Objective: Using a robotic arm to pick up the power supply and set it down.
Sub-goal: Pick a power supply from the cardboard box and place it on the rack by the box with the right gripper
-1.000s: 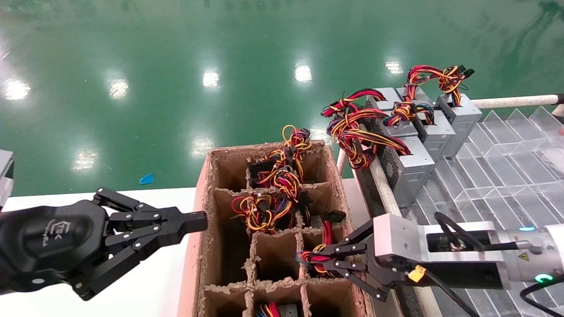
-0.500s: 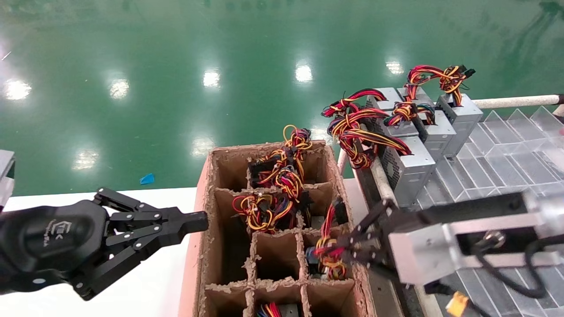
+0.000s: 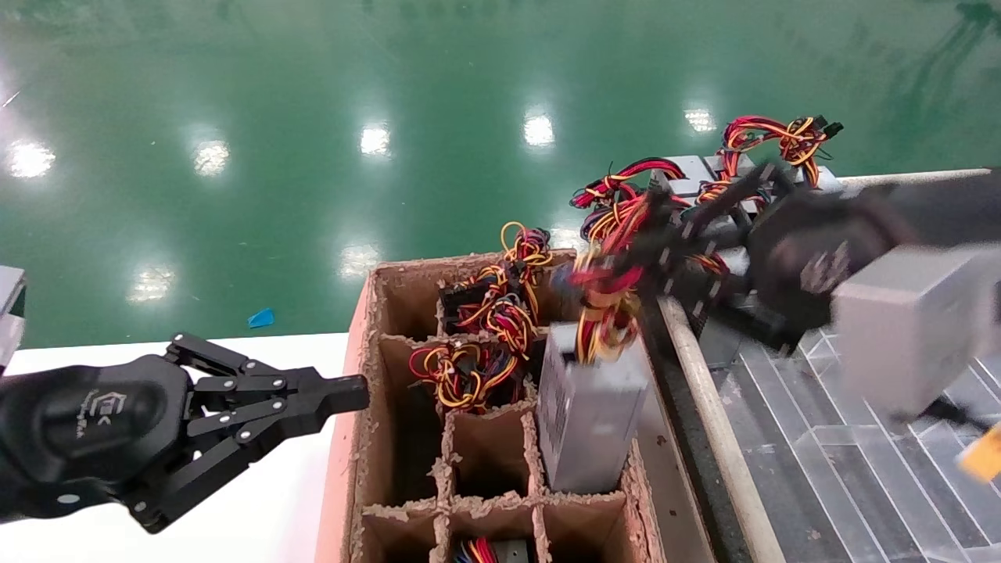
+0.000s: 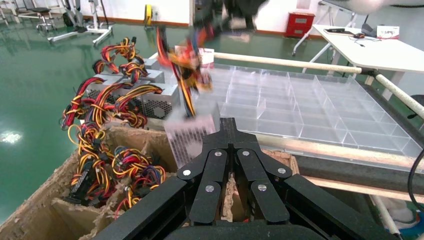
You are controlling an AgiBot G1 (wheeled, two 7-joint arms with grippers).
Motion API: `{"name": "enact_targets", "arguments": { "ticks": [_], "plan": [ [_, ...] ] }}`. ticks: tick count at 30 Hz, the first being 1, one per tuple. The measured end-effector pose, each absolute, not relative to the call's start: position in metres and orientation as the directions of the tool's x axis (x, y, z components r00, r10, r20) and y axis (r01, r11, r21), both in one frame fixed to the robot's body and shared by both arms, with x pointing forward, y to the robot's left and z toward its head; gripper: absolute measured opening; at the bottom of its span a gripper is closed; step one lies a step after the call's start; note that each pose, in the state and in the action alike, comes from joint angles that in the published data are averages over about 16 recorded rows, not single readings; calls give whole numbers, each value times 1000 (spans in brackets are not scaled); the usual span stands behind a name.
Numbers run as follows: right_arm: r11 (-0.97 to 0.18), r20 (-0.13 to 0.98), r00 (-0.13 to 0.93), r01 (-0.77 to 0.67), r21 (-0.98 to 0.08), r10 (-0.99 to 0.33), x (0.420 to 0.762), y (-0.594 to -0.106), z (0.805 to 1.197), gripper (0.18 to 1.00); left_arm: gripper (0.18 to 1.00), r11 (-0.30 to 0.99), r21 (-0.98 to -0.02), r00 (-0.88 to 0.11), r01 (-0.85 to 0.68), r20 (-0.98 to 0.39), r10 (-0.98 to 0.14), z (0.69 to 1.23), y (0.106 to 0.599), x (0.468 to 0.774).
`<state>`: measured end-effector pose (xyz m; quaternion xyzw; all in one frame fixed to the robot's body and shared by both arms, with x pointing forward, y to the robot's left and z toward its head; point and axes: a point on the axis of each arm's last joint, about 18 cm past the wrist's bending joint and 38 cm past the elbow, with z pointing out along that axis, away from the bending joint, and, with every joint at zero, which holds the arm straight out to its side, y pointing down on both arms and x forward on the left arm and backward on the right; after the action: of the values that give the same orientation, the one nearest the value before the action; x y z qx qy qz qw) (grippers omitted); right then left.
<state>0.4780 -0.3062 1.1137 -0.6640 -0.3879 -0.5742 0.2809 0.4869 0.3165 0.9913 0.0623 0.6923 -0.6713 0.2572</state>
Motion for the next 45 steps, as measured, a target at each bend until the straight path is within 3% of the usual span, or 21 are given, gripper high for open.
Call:
{"name": "enact_targets", "arguments": {
  "ticks": [8,18,32,45],
  "plan": [
    [-574,977,-149,791,212,155,446,-327,1163,196,191,91,-897,-860,432,-440,-259,991,316,487],
    [-711,963,-252,659,245,99,421,-367,1204,196,191,91,-897,-860,432,-440,-259,991,316,487],
    [-906,977,-208,420,52,-40,420,-443,1210,195,191,91,-897,-860,432,-440,-259,991,316,487],
    [-944,975,-126,299,-137,-182,447,-499,1173,194,191,91,-897,-860,432,-440,-259,991,316,487]
  ]
}}
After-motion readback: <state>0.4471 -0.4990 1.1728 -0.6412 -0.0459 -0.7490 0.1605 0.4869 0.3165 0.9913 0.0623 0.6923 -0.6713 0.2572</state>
